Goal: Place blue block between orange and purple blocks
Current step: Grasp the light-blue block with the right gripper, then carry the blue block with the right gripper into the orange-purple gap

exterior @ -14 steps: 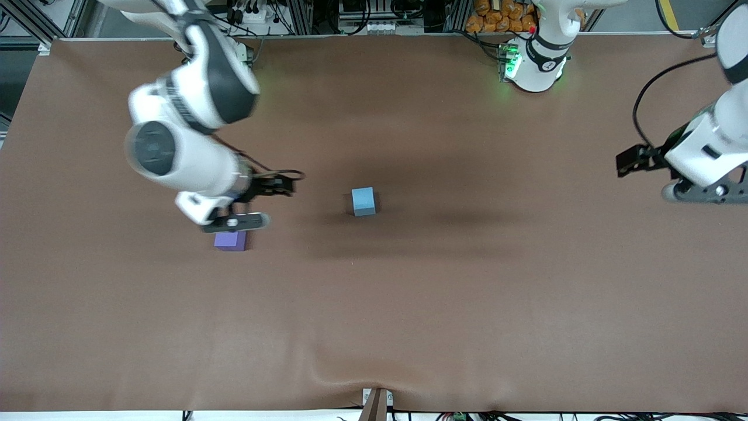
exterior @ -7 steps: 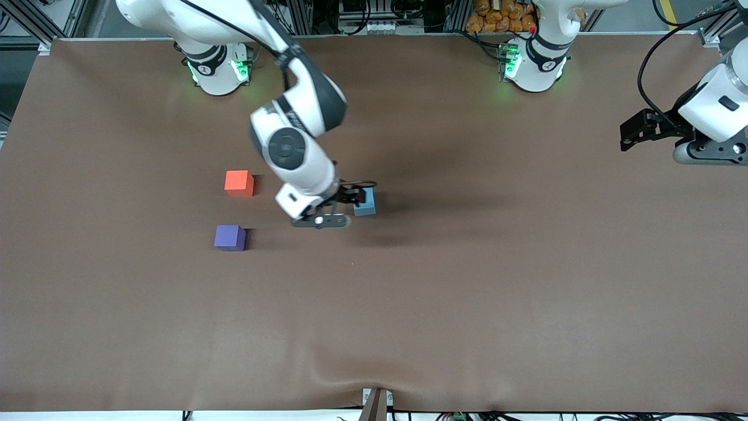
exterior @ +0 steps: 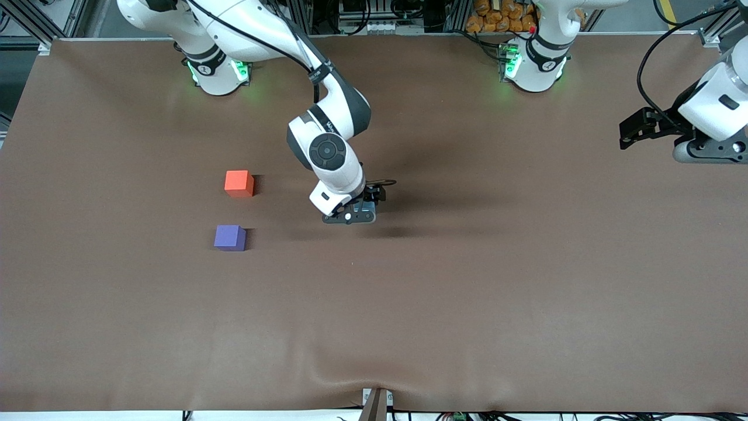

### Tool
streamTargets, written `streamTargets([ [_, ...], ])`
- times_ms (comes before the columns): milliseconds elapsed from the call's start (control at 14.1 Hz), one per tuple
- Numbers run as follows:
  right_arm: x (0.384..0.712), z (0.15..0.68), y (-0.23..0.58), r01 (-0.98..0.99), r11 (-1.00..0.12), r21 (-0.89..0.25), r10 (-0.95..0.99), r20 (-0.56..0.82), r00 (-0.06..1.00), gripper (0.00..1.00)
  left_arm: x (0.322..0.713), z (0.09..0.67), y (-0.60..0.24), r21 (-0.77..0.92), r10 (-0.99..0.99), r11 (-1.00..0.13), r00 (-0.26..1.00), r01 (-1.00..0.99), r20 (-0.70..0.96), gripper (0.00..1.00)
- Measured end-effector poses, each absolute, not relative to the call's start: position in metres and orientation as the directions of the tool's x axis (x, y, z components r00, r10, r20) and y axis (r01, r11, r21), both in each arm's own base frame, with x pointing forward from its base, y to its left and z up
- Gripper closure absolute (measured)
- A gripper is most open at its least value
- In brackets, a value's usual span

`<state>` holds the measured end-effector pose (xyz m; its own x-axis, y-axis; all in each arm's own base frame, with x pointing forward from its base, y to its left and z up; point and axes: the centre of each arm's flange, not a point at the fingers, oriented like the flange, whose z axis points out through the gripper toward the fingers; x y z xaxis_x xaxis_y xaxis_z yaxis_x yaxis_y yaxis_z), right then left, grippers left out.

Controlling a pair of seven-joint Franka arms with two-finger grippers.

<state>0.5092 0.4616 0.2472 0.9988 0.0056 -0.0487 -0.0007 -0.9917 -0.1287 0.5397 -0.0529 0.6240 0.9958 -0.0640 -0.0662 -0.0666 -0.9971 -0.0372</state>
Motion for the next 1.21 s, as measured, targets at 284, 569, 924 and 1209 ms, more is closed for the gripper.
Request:
streamTargets([
  [284,0.488,0.205,0.474,0.028,-0.99,-0.135,0.029,-0.006,1.0,0.0,0.54,0.628,-0.05,-0.037,-0.059,-0.997,0.997,-0.061,-0.057,0.0],
  [569,0.475,0.198,0.485,0.057,-0.991,-0.121,0.059,-0.013,0.998,0.4,0.542,0.628,-0.049,-0.037,-0.058,-0.998,0.997,-0.06,-0.056,0.0],
  [924,0.521,0.262,0.435,0.03,-0.998,-0.057,0.036,-0.111,0.993,0.43,0.544,0.628,-0.05,-0.013,-0.056,-0.998,0.997,-0.057,-0.056,0.0],
  [1209,0.569,0.344,0.31,0.041,-0.997,-0.067,0.054,-0.197,0.979,0.43,0.544,0.637,-0.053,-0.011,-0.06,-0.998,0.997,-0.061,-0.038,0.0],
])
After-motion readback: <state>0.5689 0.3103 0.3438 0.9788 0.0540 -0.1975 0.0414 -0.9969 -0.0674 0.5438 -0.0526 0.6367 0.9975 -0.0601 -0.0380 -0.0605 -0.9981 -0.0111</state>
